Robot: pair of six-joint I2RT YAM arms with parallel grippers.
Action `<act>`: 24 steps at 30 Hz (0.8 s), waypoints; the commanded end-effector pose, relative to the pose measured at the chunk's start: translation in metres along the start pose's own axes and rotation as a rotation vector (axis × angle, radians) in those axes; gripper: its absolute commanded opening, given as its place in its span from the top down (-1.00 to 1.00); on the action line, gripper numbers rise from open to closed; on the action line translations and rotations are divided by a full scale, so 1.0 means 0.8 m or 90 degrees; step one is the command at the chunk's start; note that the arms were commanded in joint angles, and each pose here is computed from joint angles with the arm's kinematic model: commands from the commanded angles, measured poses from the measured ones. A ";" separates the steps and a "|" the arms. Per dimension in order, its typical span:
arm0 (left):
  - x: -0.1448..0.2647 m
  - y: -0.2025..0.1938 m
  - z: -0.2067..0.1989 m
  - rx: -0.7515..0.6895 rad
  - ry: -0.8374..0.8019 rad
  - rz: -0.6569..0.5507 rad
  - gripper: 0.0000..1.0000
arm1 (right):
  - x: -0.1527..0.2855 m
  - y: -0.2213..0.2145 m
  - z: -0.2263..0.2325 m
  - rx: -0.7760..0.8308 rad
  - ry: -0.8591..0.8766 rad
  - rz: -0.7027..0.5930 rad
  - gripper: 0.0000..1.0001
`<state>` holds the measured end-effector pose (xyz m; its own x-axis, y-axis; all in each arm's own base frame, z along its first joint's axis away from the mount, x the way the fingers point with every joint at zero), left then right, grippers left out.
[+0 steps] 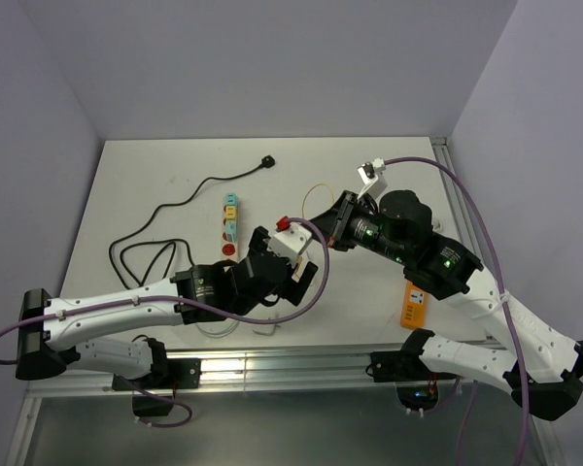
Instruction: Insert the plug
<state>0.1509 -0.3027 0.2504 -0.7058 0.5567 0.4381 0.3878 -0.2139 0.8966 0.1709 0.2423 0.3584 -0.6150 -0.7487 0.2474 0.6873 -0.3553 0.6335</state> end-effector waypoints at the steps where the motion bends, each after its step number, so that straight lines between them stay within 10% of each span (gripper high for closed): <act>1: 0.000 0.012 -0.007 0.012 -0.020 -0.027 -0.96 | 0.010 0.016 0.019 -0.001 0.036 -0.033 1.00; 24: -0.020 -0.007 -0.005 0.021 -0.034 0.002 -0.67 | 0.009 0.015 0.023 -0.006 0.043 -0.029 1.00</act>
<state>0.1583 -0.3094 0.2424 -0.6879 0.5801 0.4362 0.4020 -0.1958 0.8944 0.1704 0.2422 0.3574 -0.6137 -0.7478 0.2533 0.6928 -0.3561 0.6271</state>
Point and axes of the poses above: each gripper's point midway between its finger pads, its own x axis back along the fingers, its own z axis along the line the jaws close on, y = z × x, the point moved 3 cm from there along x, back along the fingers, and after that the axes turned 5 degrees about x, right-handed, at the moved point
